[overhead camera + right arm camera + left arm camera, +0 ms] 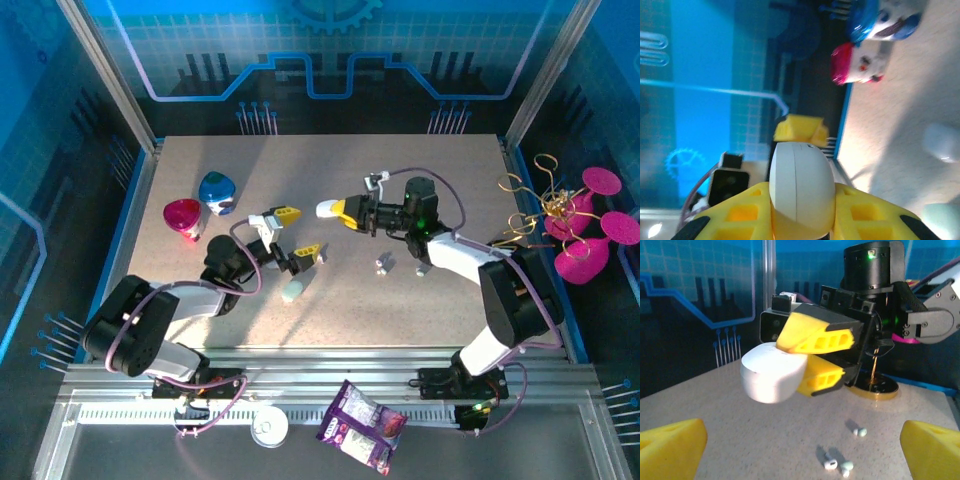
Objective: Insert the wireless bluetooth earbuds into the charging case
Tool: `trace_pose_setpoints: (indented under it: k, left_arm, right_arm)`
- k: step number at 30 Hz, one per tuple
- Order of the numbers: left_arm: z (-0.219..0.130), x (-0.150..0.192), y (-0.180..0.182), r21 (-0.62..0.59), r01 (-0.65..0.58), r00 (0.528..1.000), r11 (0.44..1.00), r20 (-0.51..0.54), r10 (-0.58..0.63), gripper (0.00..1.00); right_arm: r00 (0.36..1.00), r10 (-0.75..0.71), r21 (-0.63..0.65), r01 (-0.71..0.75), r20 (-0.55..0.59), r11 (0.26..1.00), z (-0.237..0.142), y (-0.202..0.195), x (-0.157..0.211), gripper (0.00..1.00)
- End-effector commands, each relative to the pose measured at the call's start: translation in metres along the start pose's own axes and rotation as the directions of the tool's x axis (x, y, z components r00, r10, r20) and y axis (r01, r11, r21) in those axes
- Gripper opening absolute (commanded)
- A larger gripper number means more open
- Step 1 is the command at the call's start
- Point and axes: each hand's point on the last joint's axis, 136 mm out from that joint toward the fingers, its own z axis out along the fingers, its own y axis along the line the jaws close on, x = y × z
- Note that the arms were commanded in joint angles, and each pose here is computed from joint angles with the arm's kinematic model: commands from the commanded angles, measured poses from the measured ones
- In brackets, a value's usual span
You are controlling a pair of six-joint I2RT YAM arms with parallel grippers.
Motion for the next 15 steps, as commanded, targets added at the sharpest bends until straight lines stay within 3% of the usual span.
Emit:
trace_pose_setpoints:
  k: [1, 5, 9, 15]
  left_arm:
    - [-0.007, 0.022, 0.01, -0.066, -0.03, 0.995, 0.997, -0.101, 0.024, 0.99]
    - [-0.011, 0.038, 0.013, -0.093, -0.033, 0.977, 0.995, -0.212, 0.012, 0.99]
    - [-0.019, 0.053, 0.018, -0.133, -0.069, 0.946, 0.989, -0.324, 0.023, 0.99]
    - [-0.021, 0.057, 0.017, -0.144, -0.071, 0.919, 0.987, -0.394, 0.009, 0.99]
  right_arm:
    - [0.995, -0.057, 0.187, 0.041, 0.08, 0.981, -0.008, -0.053, -0.03, 0.17]
    - [0.987, -0.092, 0.376, 0.035, 0.134, 0.926, -0.014, -0.104, -0.054, 0.17]
    - [0.982, -0.113, 0.471, 0.029, 0.152, 0.882, -0.008, -0.137, -0.079, 0.17]
    - [0.976, -0.142, 0.574, 0.021, 0.167, 0.819, 0.004, -0.168, -0.124, 0.17]
